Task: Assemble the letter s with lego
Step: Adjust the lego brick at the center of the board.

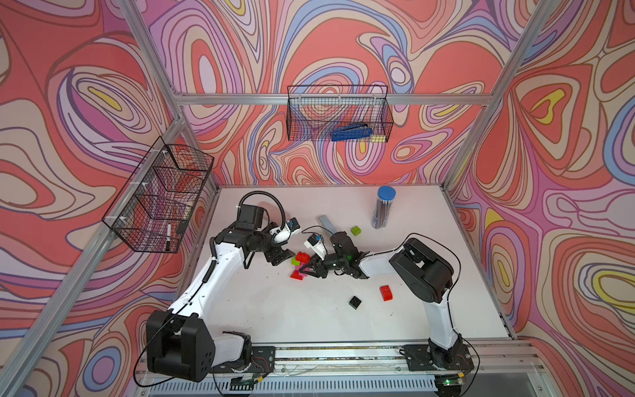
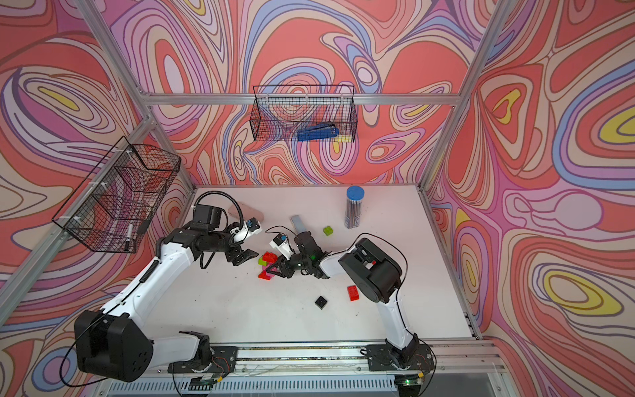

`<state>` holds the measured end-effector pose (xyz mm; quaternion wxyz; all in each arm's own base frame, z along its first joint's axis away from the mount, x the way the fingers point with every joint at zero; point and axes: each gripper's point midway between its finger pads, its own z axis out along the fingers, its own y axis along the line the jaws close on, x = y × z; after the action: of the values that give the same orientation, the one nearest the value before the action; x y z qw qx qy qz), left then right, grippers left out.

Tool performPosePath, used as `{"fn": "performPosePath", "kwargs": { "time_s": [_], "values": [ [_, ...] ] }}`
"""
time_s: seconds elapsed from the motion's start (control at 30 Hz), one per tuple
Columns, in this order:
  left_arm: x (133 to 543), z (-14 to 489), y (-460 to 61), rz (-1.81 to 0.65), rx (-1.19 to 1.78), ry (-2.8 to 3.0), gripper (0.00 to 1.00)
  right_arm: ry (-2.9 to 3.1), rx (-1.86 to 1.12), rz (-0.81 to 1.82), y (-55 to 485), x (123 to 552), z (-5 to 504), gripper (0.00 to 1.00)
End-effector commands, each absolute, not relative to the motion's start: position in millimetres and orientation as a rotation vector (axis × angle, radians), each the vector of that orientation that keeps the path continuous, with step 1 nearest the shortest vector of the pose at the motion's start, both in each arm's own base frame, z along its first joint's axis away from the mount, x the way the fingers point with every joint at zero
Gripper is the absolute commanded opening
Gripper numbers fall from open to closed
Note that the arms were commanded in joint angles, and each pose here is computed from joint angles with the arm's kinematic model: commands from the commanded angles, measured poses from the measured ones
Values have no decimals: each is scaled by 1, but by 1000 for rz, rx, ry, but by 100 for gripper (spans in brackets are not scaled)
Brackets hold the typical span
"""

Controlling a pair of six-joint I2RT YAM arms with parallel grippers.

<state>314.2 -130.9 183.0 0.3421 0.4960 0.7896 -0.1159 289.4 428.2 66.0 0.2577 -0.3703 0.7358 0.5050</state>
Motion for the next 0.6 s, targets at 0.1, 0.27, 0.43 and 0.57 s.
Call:
{"fn": "performPosePath", "kwargs": {
  "time_s": [0.1,0.27,0.43,0.57],
  "values": [
    [328,202,-126,-265,1212,2040,85,2255,-754,1655,443,283,63,28],
    [334,205,-122,-247,1178,2052,86,2345,-675,1738,452,289,56,27],
    [339,207,-119,-260,1122,2071,86,2397,-682,1754,462,304,55,30],
    [341,205,-116,-271,1093,2088,86,2458,-657,1793,465,313,45,30]
  ]
}}
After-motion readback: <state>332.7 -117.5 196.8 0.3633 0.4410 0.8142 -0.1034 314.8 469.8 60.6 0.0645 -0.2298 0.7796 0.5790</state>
